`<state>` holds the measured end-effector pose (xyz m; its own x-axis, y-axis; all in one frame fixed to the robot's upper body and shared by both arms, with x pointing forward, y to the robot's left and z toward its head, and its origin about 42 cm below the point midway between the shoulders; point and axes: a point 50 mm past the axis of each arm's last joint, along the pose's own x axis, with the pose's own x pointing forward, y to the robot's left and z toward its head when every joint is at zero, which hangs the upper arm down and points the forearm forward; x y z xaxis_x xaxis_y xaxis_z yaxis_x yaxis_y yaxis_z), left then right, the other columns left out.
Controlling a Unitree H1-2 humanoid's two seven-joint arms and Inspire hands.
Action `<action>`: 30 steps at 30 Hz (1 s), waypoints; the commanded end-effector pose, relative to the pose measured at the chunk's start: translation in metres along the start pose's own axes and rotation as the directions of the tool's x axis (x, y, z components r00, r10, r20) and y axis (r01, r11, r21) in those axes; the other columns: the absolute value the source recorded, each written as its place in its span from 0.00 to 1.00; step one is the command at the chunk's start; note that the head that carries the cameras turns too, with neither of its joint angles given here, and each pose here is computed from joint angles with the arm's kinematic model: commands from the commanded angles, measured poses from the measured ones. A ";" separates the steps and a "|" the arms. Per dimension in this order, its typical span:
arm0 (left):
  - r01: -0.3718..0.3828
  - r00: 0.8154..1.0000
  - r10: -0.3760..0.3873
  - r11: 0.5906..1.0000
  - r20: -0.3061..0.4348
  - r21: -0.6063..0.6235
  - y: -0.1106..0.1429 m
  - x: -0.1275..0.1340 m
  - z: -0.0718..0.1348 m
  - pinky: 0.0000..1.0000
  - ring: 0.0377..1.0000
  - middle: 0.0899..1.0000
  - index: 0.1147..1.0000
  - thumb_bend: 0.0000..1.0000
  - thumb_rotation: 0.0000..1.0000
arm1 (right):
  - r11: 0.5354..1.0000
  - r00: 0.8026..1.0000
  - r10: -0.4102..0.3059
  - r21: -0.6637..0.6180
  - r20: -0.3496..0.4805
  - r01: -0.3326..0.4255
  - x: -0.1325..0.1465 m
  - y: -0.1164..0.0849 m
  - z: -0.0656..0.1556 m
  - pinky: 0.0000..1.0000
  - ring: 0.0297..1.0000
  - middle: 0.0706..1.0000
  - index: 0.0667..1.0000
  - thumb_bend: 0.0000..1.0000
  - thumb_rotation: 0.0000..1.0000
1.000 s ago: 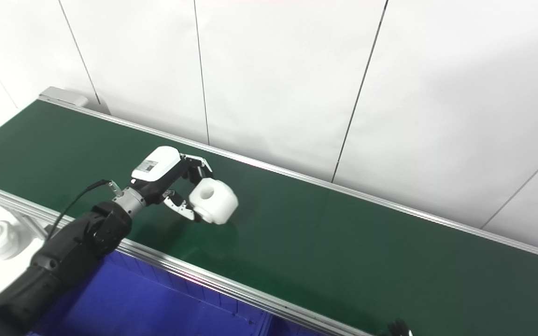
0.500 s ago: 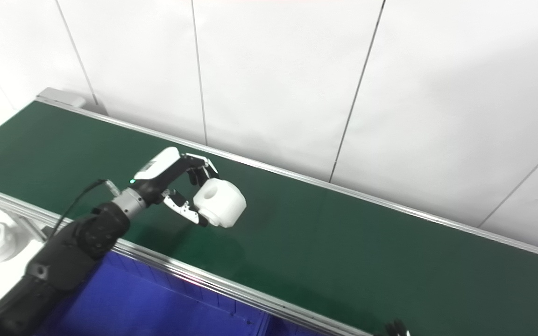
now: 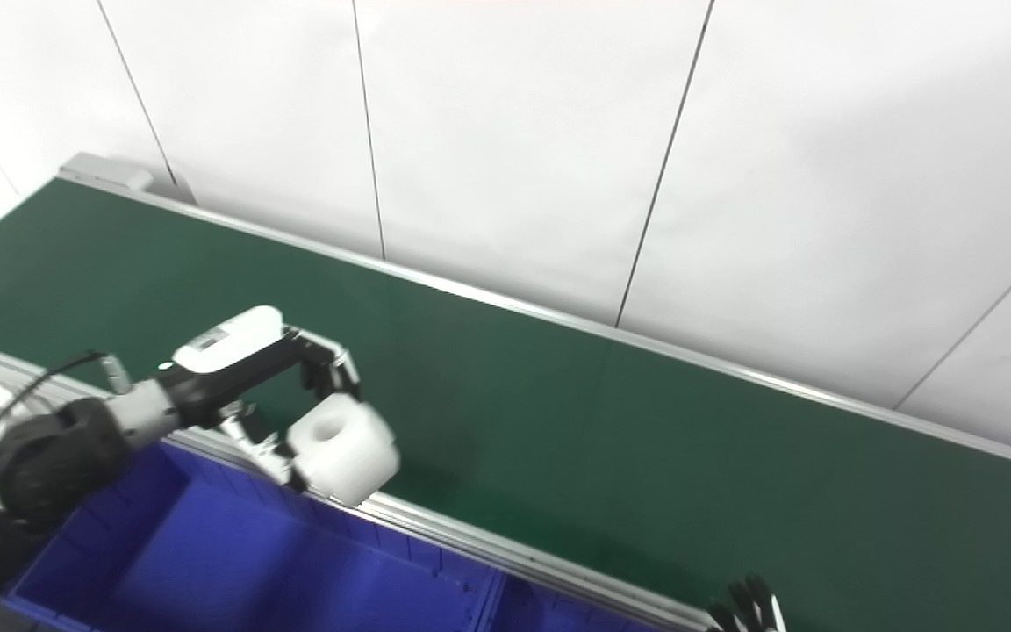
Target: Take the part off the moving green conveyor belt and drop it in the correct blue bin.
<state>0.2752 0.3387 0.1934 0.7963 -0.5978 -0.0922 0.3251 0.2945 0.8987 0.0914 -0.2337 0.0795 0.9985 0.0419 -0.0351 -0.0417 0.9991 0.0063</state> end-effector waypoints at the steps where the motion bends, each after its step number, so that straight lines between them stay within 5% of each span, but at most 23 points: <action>1: 0.011 1.000 -0.010 0.995 -0.013 0.095 0.024 -0.013 0.002 0.44 0.45 0.44 0.41 0.52 0.00 | 1.000 1.000 0.005 0.004 0.024 -0.005 -0.001 0.000 0.010 0.87 0.88 0.93 0.95 0.79 1.00; 7: 0.162 0.984 -0.142 0.963 -0.106 0.216 0.030 -0.039 -0.005 0.38 0.41 0.43 0.42 0.52 0.00 | 1.000 1.000 0.006 0.016 0.019 -0.006 -0.005 -0.003 0.013 0.86 0.87 0.92 0.95 0.79 0.99; 18: 0.240 0.966 -0.206 0.939 -0.158 0.245 0.025 -0.028 -0.012 0.29 0.33 0.37 0.44 0.52 0.00 | 0.999 1.000 0.010 0.030 0.027 -0.011 0.001 -0.010 0.025 0.84 0.86 0.91 0.93 0.81 0.94; 30: 0.377 0.914 -0.318 0.895 -0.252 0.240 0.035 -0.030 -0.015 0.42 0.45 0.43 0.44 0.52 0.00 | 0.999 1.000 0.019 0.030 0.025 -0.020 0.008 -0.008 0.025 0.83 0.85 0.89 0.91 0.82 0.94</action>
<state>0.2605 0.3744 0.1998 0.7394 -0.4628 -0.4891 0.4991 -0.1109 0.8594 0.0978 -0.2421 0.0943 0.9972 0.0549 -0.0505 -0.0533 0.9980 0.0328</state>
